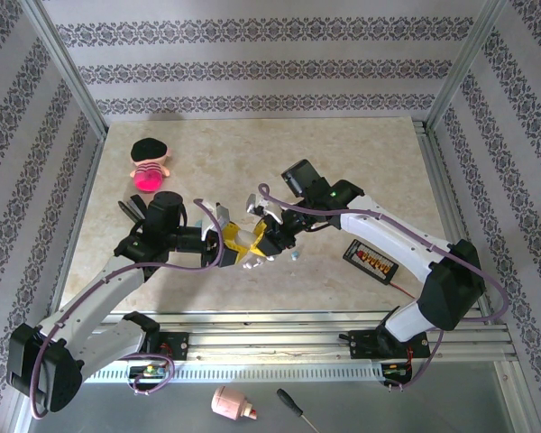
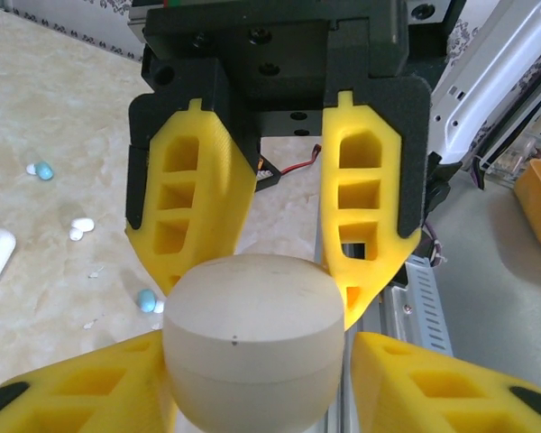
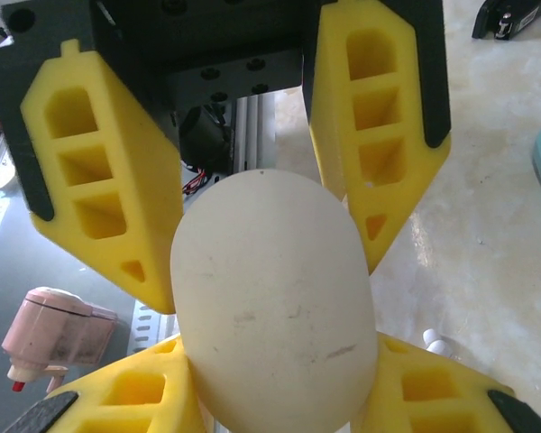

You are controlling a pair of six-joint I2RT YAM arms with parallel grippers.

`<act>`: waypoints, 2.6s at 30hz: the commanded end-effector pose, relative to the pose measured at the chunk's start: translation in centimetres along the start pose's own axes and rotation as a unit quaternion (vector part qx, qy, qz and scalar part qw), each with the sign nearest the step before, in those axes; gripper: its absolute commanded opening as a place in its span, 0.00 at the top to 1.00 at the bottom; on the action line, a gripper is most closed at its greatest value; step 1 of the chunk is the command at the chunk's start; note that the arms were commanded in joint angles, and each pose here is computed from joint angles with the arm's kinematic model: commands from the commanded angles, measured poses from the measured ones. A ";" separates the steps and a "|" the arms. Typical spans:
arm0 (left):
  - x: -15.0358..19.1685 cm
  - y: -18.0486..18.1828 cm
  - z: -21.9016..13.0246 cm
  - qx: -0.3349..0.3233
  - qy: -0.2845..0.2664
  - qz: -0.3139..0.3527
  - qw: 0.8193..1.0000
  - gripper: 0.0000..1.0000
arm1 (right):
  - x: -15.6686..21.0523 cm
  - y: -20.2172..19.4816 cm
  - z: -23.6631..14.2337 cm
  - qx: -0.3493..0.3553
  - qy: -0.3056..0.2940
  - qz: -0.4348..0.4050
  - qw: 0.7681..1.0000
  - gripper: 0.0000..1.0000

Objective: Insert wireless bluetooth earbuds into charging case

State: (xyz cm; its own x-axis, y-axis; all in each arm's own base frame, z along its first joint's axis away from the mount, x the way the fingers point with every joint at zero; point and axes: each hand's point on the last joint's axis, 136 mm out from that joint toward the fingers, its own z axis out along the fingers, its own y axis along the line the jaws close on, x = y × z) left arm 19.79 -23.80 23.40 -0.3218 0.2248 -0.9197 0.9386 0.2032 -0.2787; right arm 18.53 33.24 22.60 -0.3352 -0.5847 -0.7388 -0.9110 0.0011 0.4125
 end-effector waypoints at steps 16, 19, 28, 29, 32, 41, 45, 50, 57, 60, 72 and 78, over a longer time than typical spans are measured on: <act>-1.7 -1.4 0.2 0.031 -0.023 0.042 0.998 0.77 | -1.1 -0.1 -0.5 0.016 -0.010 -0.031 0.999 0.57; -1.5 -1.3 0.3 0.029 -0.023 0.044 0.998 0.77 | -1.3 -0.2 -1.2 0.021 -0.023 -0.031 0.999 0.45; -1.2 -1.6 0.2 0.030 -0.023 0.046 0.998 0.77 | -1.7 -1.4 -2.2 0.042 -0.044 -0.010 0.998 0.43; -1.2 -1.6 0.2 0.030 -0.023 0.046 0.998 0.77 | -1.7 -1.5 -2.2 0.044 -0.045 -0.009 0.998 0.43; -1.1 -1.6 0.1 0.029 -0.022 0.046 0.998 0.77 | -1.7 -1.9 -2.6 0.054 -0.049 -0.004 0.997 0.43; -0.9 -1.5 0.2 0.028 -0.021 0.045 0.998 0.78 | -1.9 -3.2 -3.8 0.084 -0.064 0.005 0.994 0.43; -1.1 -1.6 0.1 0.029 -0.022 0.045 0.998 0.78 | -2.0 -3.9 -4.2 0.100 -0.068 0.009 0.993 0.42; -0.9 -1.5 0.2 0.026 -0.022 0.046 0.998 0.78 | -2.3 -4.3 -4.7 0.112 -0.078 0.010 0.991 0.42; -1.1 -0.5 0.3 0.001 -0.038 0.056 0.998 0.77 | -2.8 -2.3 -5.6 0.098 -0.100 -0.029 0.990 0.34; -1.6 0.4 0.3 -0.021 -0.049 0.064 0.997 0.77 | -3.0 -1.1 -6.4 0.094 -0.117 -0.047 0.988 0.25; -4.0 2.8 0.2 -0.082 -0.116 0.095 0.985 0.78 | -4.2 -4.1 -14.0 0.228 -0.229 0.055 0.945 0.02; -5.0 3.4 0.2 -0.092 -0.141 0.114 0.979 0.77 | -0.3 -9.9 -16.3 0.274 -0.252 0.206 0.905 0.04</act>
State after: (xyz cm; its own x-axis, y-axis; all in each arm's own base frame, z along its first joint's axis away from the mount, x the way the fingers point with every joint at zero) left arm 24.49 -24.01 25.23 -0.1143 0.0730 -0.9908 0.9314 0.3549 -0.0812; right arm 29.62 21.63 29.75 -0.4962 -0.0919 -0.8633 -0.7537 0.5391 0.3758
